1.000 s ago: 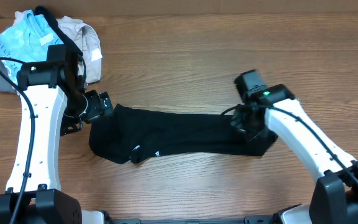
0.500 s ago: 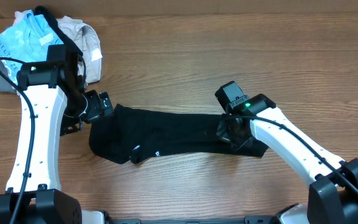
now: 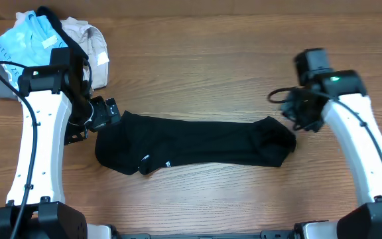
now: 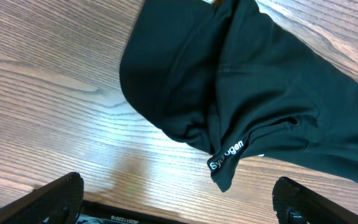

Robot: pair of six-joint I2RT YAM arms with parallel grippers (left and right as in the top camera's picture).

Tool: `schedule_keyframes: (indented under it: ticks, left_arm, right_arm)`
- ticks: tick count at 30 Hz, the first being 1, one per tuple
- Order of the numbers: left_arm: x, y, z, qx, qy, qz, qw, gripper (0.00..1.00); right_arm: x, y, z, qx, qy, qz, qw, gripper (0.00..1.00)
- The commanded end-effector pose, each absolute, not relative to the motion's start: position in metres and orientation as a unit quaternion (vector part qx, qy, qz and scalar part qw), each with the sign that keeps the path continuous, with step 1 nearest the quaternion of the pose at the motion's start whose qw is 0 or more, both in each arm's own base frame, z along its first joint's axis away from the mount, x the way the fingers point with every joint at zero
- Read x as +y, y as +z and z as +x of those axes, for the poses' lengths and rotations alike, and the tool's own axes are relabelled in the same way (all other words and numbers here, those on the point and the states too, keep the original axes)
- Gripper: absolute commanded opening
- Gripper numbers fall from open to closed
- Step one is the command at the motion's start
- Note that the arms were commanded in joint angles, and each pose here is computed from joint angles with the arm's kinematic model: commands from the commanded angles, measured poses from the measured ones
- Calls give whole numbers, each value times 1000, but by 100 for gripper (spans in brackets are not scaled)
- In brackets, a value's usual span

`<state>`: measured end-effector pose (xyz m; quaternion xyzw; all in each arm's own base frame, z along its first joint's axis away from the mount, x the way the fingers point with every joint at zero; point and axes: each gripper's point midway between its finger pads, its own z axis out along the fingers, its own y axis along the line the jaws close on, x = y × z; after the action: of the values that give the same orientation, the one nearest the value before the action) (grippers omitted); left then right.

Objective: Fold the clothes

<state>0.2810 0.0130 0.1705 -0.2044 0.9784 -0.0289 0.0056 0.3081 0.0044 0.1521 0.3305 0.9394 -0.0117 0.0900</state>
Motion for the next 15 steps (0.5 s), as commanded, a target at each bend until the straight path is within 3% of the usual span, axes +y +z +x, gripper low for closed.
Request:
schedule_keyframes:
  ticks: [1,15]
  left_arm:
    - [13,173,279,981,-26,-193,12,100]
    - [13,173,279,981,-26,-193,12,100]
  right_arm:
    - [-23,136,304,938,-27,338,73,17]
    - [9,49,293,945,70,318,17,12]
